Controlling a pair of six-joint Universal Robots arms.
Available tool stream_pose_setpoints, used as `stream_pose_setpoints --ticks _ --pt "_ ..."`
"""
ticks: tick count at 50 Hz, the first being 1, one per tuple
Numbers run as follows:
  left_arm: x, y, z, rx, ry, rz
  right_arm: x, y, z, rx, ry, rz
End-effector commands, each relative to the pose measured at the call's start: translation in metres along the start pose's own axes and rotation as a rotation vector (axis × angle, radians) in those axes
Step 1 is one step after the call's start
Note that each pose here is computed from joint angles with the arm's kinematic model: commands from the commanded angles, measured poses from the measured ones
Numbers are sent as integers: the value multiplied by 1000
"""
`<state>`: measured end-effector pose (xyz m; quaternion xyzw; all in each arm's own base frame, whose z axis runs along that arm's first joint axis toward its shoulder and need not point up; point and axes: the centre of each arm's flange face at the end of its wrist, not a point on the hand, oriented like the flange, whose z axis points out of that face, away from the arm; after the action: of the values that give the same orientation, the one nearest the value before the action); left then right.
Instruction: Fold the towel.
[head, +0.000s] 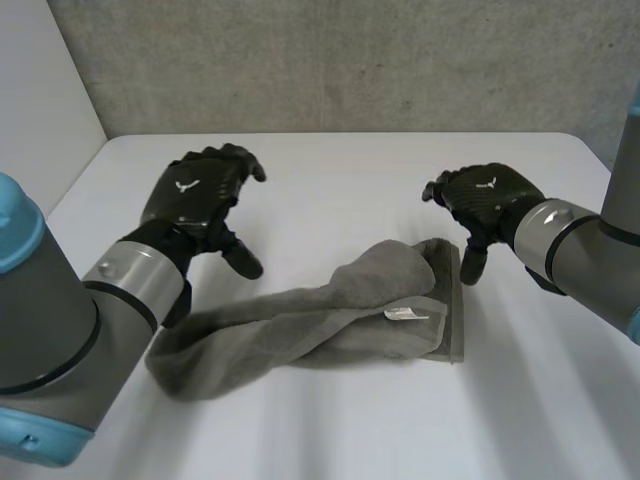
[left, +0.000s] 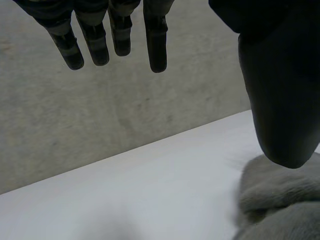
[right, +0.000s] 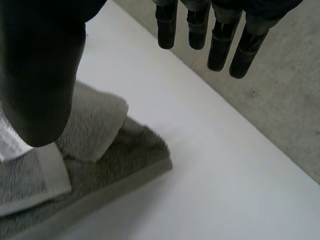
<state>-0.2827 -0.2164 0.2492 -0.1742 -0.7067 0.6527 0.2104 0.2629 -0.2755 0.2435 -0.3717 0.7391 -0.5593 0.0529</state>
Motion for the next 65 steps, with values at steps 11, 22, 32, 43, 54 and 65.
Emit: stream_pose_setpoints --ticks 11,22,32,43,54,65 --pt "82 62 -12 -143 252 218 -18 26 39 93 -146 -34" --pt "105 84 -20 -177 320 238 -28 49 63 74 -198 -155" --pt "105 102 2 -196 260 271 -36 60 75 64 -236 -167" --pt "95 118 18 -208 127 403 -37 65 81 58 -241 -164" --pt "90 115 20 -206 103 398 -32 60 84 67 -214 -153" --pt "52 62 21 -119 -3 346 13 40 86 31 14 -60"
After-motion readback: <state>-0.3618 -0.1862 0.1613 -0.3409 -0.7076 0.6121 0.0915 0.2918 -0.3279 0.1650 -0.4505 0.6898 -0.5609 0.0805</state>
